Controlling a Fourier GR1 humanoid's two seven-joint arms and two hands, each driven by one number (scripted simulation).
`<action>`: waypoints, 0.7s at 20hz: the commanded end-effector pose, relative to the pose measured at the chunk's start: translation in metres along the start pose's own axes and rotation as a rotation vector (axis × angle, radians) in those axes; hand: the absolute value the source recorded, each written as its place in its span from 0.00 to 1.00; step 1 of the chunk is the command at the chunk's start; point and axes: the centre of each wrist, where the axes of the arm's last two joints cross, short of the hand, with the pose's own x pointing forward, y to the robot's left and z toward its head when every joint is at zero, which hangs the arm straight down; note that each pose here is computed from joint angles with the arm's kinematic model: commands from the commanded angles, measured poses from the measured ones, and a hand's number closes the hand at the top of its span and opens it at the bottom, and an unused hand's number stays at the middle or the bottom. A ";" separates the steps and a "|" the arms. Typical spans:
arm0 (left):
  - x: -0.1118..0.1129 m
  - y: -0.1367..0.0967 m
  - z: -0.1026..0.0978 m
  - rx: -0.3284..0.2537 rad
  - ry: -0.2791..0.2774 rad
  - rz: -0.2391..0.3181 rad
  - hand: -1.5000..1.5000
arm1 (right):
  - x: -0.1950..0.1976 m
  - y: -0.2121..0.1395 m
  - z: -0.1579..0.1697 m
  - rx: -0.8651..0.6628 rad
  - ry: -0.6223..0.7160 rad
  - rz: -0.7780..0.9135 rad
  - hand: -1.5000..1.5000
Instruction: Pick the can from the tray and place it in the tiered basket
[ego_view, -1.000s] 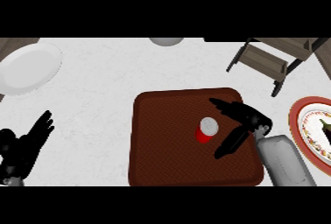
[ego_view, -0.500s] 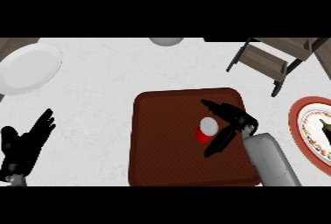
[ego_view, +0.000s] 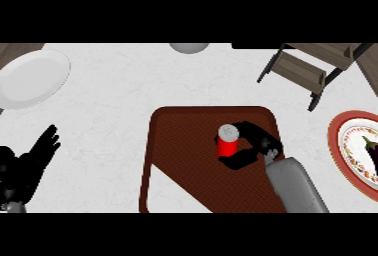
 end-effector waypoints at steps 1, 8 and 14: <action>-0.007 -0.011 -0.001 0.012 0.005 0.010 0.50 | -0.006 0.004 0.006 -0.032 -0.049 -0.018 1.00; -0.009 -0.001 -0.003 0.002 0.021 0.006 0.50 | -0.006 0.002 0.018 -0.186 -0.059 -0.068 1.00; 0.000 -0.006 -0.006 -0.029 0.003 -0.009 0.50 | 0.107 -0.027 0.024 -0.559 0.094 0.039 1.00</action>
